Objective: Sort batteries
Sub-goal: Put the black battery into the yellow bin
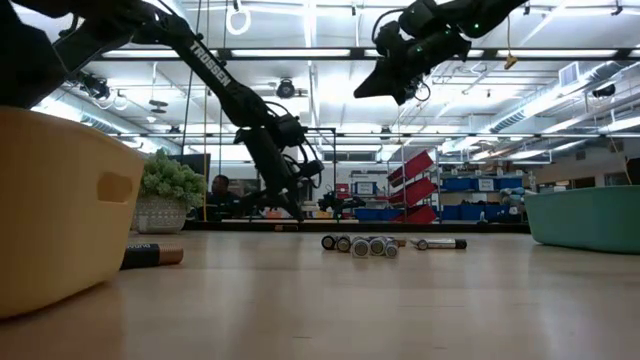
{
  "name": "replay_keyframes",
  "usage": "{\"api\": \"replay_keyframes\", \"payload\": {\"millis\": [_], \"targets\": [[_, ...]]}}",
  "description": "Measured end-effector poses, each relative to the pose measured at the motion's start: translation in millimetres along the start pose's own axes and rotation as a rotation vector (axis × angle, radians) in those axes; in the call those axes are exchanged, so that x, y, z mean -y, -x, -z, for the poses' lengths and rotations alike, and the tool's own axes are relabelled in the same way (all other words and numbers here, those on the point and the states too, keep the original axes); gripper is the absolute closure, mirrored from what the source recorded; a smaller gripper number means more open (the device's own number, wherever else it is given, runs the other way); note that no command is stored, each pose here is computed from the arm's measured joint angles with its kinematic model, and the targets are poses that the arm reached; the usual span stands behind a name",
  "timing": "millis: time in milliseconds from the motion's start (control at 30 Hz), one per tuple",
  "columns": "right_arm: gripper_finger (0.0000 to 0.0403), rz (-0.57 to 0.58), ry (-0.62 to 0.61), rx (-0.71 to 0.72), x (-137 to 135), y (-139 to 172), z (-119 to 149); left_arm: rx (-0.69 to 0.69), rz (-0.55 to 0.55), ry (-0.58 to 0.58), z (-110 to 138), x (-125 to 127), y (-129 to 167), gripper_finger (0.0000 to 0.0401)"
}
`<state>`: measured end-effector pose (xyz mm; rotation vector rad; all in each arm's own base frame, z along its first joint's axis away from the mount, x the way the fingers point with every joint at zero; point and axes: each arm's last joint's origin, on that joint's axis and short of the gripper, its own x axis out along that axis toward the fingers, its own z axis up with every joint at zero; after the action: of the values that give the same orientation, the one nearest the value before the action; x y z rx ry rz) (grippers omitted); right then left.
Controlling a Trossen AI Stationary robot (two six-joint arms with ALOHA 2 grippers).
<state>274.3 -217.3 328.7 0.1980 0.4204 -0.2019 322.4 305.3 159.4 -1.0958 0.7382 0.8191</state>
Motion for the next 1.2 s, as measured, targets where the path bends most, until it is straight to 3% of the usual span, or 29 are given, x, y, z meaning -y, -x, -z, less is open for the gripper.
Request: {"api": "replay_keyframes", "payload": {"millis": [267,433,700,1033,1200], "targets": [[0.0403,-0.001,0.015,-0.013,-0.1,0.0,1.4,0.04,-0.022,0.092,-16.6,-13.5,8.3,0.0401],[0.0403,-0.002,0.015,-0.02,-0.1,-0.1,2.2,0.018,-0.121,0.152,-18.6,-30.8,11.9,0.0401],[0.0403,-0.002,0.022,-0.02,-0.1,-0.1,2.2,0.017,-0.164,0.121,-20.8,-38.6,14.0,0.0401],[0.0403,-0.002,0.022,-0.02,-0.1,-0.1,2.1,-0.003,-0.16,0.093,-19.8,-39.3,14.1,0.0401],[0.0403,-0.002,0.022,-0.02,-0.1,-0.2,2.1,-0.111,-0.016,0.078,-16.0,-34.7,13.7,0.0401]]}}
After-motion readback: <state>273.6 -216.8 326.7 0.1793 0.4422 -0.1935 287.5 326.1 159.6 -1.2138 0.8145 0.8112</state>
